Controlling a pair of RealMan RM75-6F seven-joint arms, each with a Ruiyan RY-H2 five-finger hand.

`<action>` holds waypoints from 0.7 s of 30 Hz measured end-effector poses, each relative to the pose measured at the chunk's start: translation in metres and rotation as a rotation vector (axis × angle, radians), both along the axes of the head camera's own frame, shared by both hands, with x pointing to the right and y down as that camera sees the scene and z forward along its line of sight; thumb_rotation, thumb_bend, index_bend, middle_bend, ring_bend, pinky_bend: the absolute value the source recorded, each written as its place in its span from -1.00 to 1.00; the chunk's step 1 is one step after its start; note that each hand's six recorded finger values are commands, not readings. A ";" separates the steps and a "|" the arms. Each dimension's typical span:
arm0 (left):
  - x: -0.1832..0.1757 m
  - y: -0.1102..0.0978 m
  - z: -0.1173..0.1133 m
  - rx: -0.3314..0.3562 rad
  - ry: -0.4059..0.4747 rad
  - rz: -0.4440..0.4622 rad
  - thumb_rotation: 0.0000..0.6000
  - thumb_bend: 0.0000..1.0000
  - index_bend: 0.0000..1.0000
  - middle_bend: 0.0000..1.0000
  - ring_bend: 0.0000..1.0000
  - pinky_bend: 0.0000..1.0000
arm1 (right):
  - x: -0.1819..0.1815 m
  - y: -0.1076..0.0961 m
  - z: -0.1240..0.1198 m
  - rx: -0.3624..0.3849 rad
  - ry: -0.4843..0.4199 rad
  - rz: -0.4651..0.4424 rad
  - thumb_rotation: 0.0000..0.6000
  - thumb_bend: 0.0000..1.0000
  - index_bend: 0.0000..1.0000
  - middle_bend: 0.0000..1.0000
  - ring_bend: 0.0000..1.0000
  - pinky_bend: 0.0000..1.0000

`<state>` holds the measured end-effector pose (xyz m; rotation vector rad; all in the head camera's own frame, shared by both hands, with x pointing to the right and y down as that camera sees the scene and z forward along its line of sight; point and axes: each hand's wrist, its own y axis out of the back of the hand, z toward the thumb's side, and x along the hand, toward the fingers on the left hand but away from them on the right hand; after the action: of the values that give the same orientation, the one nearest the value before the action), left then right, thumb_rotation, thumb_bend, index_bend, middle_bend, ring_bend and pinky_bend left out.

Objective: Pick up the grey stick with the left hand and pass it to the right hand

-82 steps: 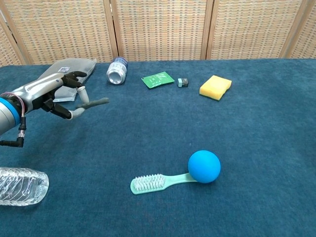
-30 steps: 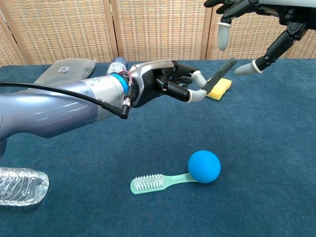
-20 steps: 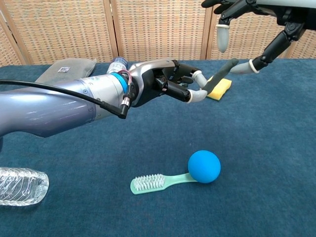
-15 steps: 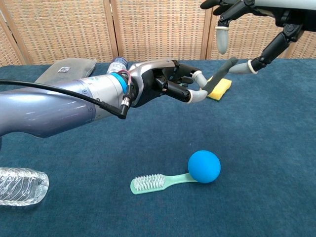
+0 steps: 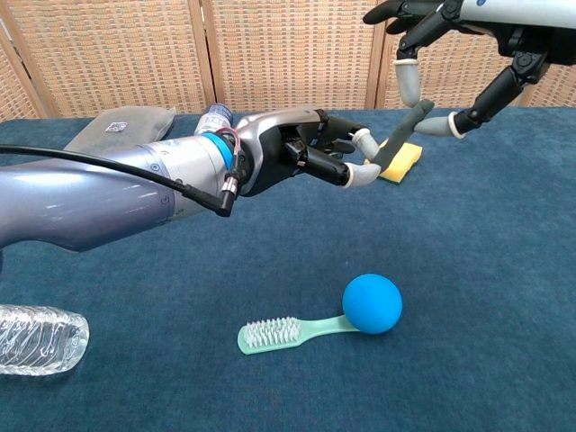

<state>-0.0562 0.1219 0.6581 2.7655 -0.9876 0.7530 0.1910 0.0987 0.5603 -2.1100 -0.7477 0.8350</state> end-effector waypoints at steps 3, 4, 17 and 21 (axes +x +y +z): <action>0.000 0.000 0.000 0.000 -0.001 0.000 1.00 -0.16 0.50 -1.00 -1.00 -1.00 | 0.001 0.000 0.000 -0.001 -0.003 0.001 1.00 -0.08 0.22 -1.00 -1.00 -1.00; 0.000 0.000 0.000 0.000 -0.001 0.001 1.00 -0.16 0.50 -1.00 -1.00 -1.00 | 0.001 0.000 0.000 -0.001 -0.004 0.002 1.00 -0.07 0.22 -1.00 -1.00 -1.00; 0.000 0.002 0.000 -0.010 0.008 -0.009 1.00 -0.16 0.50 -1.00 -1.00 -1.00 | 0.003 0.003 0.000 0.016 -0.001 -0.010 1.00 0.38 0.61 -0.90 -1.00 -1.00; 0.000 0.000 0.000 -0.007 0.004 -0.014 1.00 -0.16 0.50 -1.00 -1.00 -1.00 | 0.003 0.004 0.000 0.019 -0.003 -0.012 1.00 0.41 0.66 -0.89 -1.00 -1.00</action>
<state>-0.0567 0.1223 0.6582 2.7500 -0.9997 0.7466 0.1944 0.1030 0.5601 -2.0981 -0.7408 0.8149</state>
